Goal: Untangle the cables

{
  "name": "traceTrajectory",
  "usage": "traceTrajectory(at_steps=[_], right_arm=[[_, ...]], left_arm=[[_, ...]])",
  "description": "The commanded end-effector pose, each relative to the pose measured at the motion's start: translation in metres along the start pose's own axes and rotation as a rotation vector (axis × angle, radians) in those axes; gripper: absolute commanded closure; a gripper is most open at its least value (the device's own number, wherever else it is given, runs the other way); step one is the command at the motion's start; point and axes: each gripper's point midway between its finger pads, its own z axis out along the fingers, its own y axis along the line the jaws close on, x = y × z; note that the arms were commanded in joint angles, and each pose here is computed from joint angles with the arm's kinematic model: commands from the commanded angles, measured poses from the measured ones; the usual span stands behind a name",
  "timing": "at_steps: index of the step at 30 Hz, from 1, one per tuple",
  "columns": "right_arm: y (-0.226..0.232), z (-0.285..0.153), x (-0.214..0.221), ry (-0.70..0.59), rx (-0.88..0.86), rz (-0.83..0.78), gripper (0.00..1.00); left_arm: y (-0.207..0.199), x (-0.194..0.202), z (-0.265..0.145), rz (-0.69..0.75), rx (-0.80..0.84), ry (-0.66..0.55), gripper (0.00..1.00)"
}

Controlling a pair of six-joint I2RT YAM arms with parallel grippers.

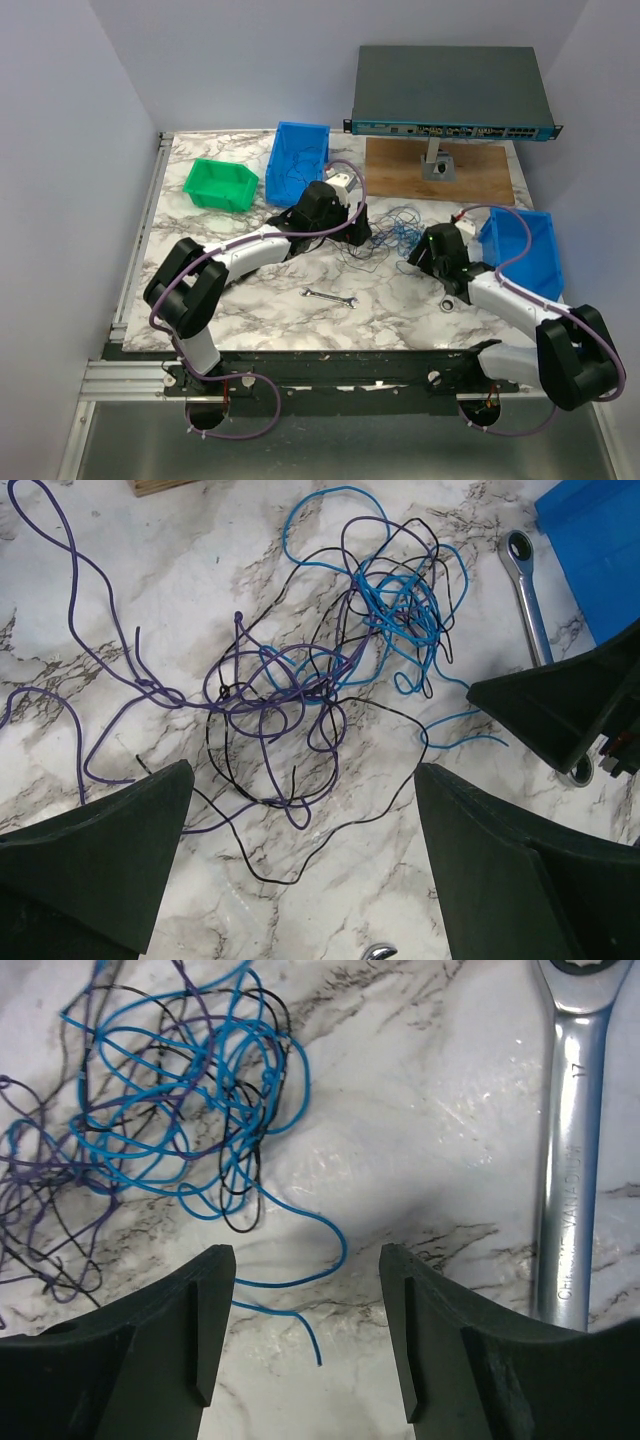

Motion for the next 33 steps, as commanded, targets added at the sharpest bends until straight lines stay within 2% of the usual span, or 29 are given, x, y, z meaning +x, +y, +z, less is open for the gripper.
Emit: traceTrajectory(at_steps=[1, 6, 8, 10, 15, 16, 24, 25, 26, 27, 29, 30, 31, 33], right_arm=[[-0.014, 0.003, 0.014, 0.073, 0.095, -0.025, 0.34], [-0.003, 0.017, 0.016, 0.108, 0.098, -0.044, 0.35], [0.000, 0.021, 0.024, 0.145, 0.100, -0.043, 0.38], [0.006, 0.020, 0.033, 0.162, 0.087, -0.042, 0.49], [0.023, 0.006, 0.030, 0.157, 0.020, -0.037, 0.95], [0.025, 0.002, 0.028, 0.160, 0.013, -0.035, 0.99], [0.079, -0.044, -0.007, 0.165, -0.219, -0.037, 0.99], [0.081, -0.048, -0.010, 0.166, -0.225, -0.037, 0.98], [0.083, -0.052, -0.016, 0.154, -0.226, -0.027, 0.91], [0.081, -0.053, -0.020, 0.142, -0.213, -0.026, 0.79], [0.068, -0.051, -0.025, 0.110, -0.134, 0.004, 0.31], [0.061, -0.049, -0.024, 0.105, -0.096, 0.026, 0.17], [0.054, -0.047, -0.024, 0.091, -0.059, 0.067, 0.10], [0.042, -0.044, -0.019, 0.080, 0.001, 0.122, 0.08]], left_arm=[[-0.006, -0.007, -0.008, 0.009, 0.009, -0.029, 0.05], [-0.003, -0.008, -0.010, 0.016, -0.008, -0.033, 0.05], [-0.003, -0.008, -0.011, 0.019, -0.007, -0.035, 0.05], [-0.001, -0.008, -0.012, 0.024, -0.018, -0.035, 0.05], [-0.002, -0.012, -0.015, 0.029, -0.020, -0.046, 0.05], [-0.001, -0.011, -0.015, 0.029, -0.021, -0.043, 0.05], [-0.007, -0.012, -0.016, 0.035, 0.013, -0.057, 0.05], [-0.008, -0.012, -0.017, 0.037, 0.016, -0.060, 0.05], [-0.008, -0.013, -0.017, 0.039, 0.018, -0.062, 0.05], [-0.008, -0.014, -0.017, 0.039, 0.017, -0.065, 0.05], [-0.008, -0.014, -0.018, 0.039, 0.018, -0.065, 0.05], [-0.008, -0.013, -0.018, 0.039, 0.019, -0.063, 0.05], [-0.009, -0.013, -0.018, 0.040, 0.021, -0.064, 0.05], [-0.008, -0.013, -0.018, 0.041, 0.018, -0.065, 0.05]])
